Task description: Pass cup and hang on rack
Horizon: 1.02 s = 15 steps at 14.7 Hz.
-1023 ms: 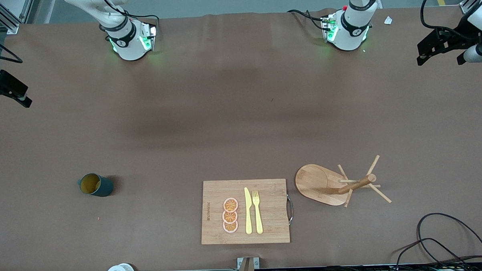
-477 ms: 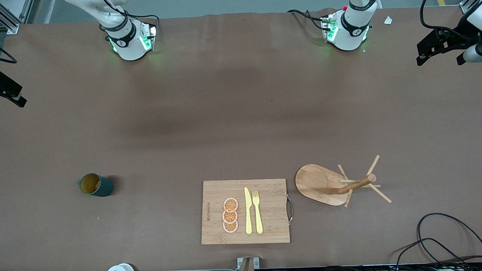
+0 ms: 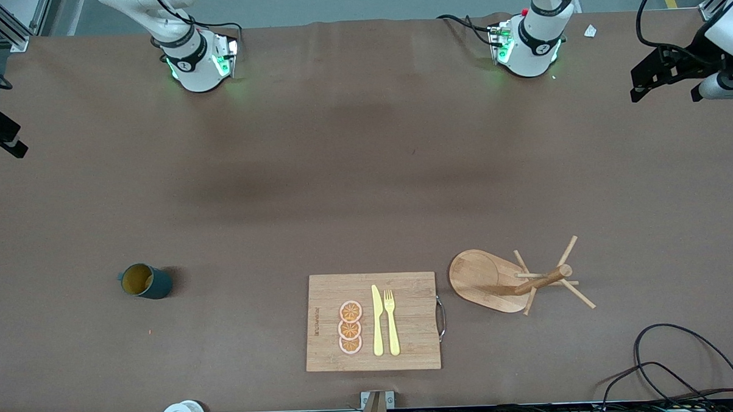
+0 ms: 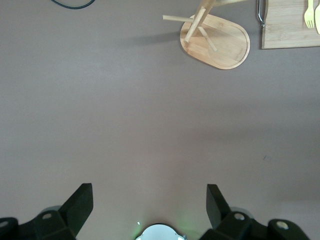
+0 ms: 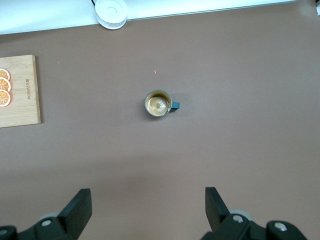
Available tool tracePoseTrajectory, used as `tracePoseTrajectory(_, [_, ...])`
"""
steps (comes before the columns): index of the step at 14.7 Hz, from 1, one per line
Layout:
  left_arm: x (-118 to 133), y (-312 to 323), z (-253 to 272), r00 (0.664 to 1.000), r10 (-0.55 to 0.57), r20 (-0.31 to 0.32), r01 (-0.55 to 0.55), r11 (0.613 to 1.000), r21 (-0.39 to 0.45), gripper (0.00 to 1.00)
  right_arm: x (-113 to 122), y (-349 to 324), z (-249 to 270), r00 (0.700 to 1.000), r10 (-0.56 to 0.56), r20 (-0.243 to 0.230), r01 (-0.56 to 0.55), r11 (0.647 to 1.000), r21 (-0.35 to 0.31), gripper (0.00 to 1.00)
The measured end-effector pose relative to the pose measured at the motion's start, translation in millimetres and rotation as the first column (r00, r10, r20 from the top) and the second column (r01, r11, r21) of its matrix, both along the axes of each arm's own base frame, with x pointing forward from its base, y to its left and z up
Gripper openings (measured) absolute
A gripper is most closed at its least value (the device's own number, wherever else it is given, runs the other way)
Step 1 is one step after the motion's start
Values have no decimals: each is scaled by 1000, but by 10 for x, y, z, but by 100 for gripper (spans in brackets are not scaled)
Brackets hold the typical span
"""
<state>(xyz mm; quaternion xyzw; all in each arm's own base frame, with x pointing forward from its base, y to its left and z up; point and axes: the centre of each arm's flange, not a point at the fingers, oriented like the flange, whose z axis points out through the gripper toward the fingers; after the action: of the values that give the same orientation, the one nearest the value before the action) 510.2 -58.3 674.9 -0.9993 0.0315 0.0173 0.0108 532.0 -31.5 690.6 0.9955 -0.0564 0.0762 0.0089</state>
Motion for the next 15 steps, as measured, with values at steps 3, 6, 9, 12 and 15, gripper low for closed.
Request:
tracePoseTrajectory(3, [10,-9,-17,1000,-2,-3,2,1000,0,100,0,-13,-9,1000,-2,-2,2,1000,0,100])
tracePoseTrajectory(6, [11,-6,-17,1000,-1,-3,1,1000,0,100,0,-14,-16,1000,-3,-3,3,1000,0,100])
tracePoseTrajectory(9, [11,-5,-17,1000,-1,-3,1,1000,0,100,7,-31,-39,1000,-6,-7,6,1000,1,100])
tracePoseTrajectory(12, [11,-8,-16,1000,-1,-3,1,1000,0,100,211,-47,-505,995,-4,-95,5,1000,7,100])
tracePoseTrajectory(15, [12,-8,-15,1000,-1,-3,1,1000,0,100,776,-27,-1595,979,10,-202,-6,1000,21,100])
